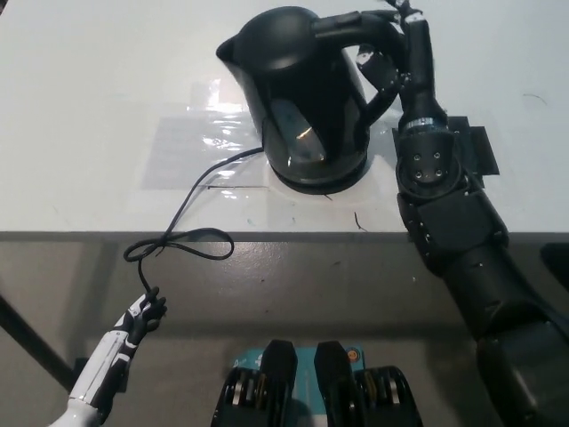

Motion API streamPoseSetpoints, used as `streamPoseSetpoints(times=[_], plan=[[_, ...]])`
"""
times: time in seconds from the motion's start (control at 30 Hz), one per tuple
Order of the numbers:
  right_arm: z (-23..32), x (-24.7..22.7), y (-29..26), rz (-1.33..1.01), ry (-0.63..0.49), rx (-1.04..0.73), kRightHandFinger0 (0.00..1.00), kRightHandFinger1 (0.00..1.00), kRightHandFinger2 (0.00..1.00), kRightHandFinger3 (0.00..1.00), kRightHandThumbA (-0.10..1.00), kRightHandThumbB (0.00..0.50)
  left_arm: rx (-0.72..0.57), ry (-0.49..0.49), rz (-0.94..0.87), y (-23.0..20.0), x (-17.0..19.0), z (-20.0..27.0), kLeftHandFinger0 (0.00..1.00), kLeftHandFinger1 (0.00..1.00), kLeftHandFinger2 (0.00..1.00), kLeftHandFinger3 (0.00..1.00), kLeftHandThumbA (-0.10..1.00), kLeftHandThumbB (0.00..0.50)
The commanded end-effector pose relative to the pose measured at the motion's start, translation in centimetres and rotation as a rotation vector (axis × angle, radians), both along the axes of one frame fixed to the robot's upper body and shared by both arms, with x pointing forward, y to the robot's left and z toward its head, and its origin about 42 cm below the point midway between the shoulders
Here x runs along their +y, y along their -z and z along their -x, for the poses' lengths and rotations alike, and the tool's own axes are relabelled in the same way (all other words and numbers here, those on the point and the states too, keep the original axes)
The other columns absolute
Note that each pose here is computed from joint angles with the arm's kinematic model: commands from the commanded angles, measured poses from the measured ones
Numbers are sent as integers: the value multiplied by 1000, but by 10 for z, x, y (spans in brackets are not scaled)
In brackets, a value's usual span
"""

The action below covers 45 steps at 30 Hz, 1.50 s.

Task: A kettle and its base are kept separately on the desk infront of the robot and the robot uses its right hand to lift the kettle by its handle and places it on its base to align it correctly.

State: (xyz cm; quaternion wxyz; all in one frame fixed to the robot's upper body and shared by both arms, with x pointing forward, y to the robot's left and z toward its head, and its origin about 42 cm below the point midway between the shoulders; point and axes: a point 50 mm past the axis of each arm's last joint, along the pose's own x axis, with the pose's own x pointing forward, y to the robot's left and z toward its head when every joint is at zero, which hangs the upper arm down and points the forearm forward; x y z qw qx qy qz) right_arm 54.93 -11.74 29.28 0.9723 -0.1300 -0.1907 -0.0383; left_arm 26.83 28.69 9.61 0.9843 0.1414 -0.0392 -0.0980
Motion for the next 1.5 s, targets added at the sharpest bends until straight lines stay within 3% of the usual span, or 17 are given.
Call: streamPoseSetpoints(times=[0.0,0.1,0.13,0.17,0.2,0.23,0.27,0.33,0.6,0.83,1.0,1.13,1.33,1.4,1.47], plan=[[-7,5,-56,75,-45,-114,0,211,583,691,-100,155,-36,27,-24,-14,5,-5,1000,1000,1000,1000,1000,380],[-9,1,-56,66,-58,-87,0,242,599,691,-100,166,-42,31,-28,-14,4,-5,1000,1000,1000,1000,1000,369],[-10,-2,-55,89,-69,-57,329,614,972,1000,151,275,-47,33,-29,-14,5,-6,1000,1000,1000,1000,1000,359],[-11,-5,-53,109,-107,-12,701,919,1000,1000,360,342,-50,34,-28,-13,4,-5,1000,1000,1000,1000,1000,351],[-12,-6,-51,122,-140,20,968,1000,1000,1000,487,434,-47,33,-24,-13,4,-5,1000,1000,1000,1000,1000,362],[-14,-9,-47,141,-208,79,1000,1000,1000,1000,539,442,-41,30,-13,-13,4,-5,1000,1000,1000,1000,1000,359],[-15,-11,-45,126,-246,114,1000,1000,1000,1000,532,479,-42,30,-12,-13,4,-4,1000,1000,1000,1000,1000,358],[-15,-11,-44,118,-256,124,1000,1000,1000,1000,527,500,-43,30,-13,-12,4,-4,1000,1000,1000,1000,1000,356],[-17,-19,-29,80,-299,195,1000,1000,1000,1000,537,500,-41,24,-13,-14,4,-6,1000,1000,1000,1000,1000,384],[-16,-25,-20,73,-331,228,1000,1000,1000,1000,562,500,-54,32,-15,-15,5,-8,1000,1000,1000,1000,1000,344],[-16,-27,-16,86,-350,251,1000,1000,1000,1000,593,500,-45,22,-12,-14,5,-6,1000,1000,1000,1000,1000,358],[-16,-28,-15,80,-342,256,1000,1000,1000,1000,593,500,-38,19,-10,-13,4,-5,1000,1000,1000,1000,1000,375],[-16,-42,-17,64,-302,210,1000,1000,1000,1000,583,500,-41,10,-7,-13,6,-2,1000,1000,1000,1000,1000,335],[-16,-56,-19,88,-237,201,1000,1000,1000,1000,684,500,-40,12,-6,-13,7,-2,1000,1000,1000,1000,1000,338],[-17,-66,-20,59,-215,195,1000,1000,1000,1000,662,500,-40,11,-4,-12,7,-2,1000,1000,1000,1000,1000,341]])
